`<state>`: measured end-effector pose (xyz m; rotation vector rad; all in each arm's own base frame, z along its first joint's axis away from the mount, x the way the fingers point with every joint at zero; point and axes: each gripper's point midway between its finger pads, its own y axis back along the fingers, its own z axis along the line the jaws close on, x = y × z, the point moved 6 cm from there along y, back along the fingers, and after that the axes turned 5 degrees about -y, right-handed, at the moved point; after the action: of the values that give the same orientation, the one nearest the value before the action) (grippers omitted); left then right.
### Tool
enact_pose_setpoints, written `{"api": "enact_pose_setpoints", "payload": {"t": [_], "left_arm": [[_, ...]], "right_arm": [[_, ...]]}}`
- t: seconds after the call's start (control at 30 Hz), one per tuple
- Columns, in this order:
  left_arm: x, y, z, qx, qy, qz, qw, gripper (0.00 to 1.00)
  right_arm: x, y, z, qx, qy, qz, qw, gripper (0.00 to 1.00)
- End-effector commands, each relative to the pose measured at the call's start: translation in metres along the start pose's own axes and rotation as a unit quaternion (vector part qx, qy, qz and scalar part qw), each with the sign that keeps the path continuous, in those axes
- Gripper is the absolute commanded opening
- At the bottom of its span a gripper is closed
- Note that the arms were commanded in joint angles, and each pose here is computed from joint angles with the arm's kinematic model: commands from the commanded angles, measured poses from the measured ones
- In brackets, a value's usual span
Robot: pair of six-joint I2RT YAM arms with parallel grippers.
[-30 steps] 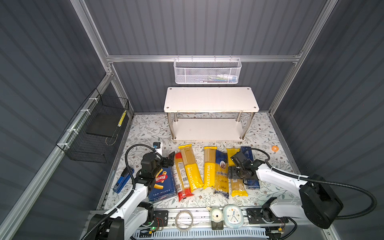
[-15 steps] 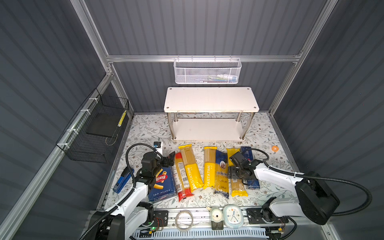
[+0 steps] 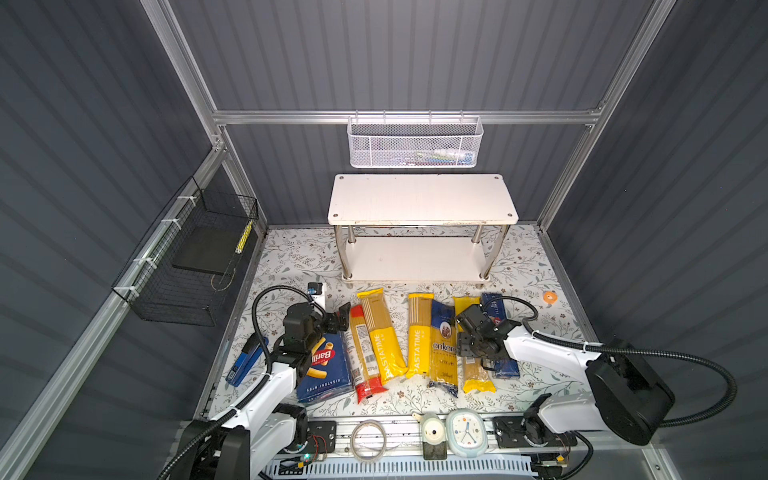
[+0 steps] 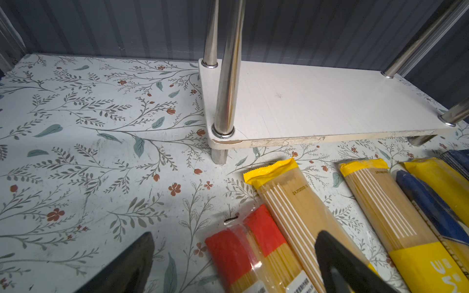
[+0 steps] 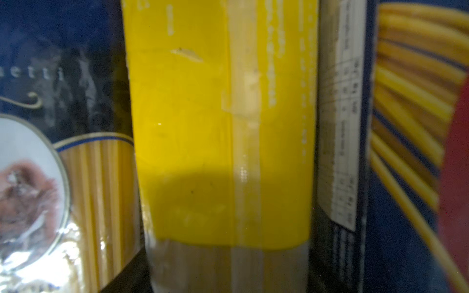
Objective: Place and organize the pasta boxes and bags onto the shelf
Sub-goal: 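Close the right gripper on the yellow spaghetti bag's yellow end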
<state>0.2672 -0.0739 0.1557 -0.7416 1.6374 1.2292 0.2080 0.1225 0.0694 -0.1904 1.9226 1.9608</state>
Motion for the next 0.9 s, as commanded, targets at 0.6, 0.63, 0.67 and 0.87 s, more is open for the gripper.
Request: {"api": "enact_pose_setpoints", "payload": {"t": [0.6,0.63,0.67,0.87], "left_arm": [[-0.0119,0.0005,0.0001,-0.005,0.002,-0.013,1.0,1.0],[-0.0119,0.0003,0.0001,-0.004,0.002,-0.013,1.0,0.99],[-0.0122,0.0003,0.0001,-0.005,0.002,-0.013,1.0,1.0],[-0.0122,0.0002,0.0001,-0.005,0.001,-0.013,1.0,1.0]], "right_arm": [[0.0089,-0.0064,-0.001,0.01,0.002,0.013,1.0,0.42],[0.0086,-0.0059,-0.0017,0.011,0.002,0.011,1.0,0.42],[0.0083,-0.0052,-0.0022,0.011,0.003,0.009,1.0,0.41],[0.005,0.0019,-0.0036,0.004,0.003,-0.007,1.0,0.35]]}}
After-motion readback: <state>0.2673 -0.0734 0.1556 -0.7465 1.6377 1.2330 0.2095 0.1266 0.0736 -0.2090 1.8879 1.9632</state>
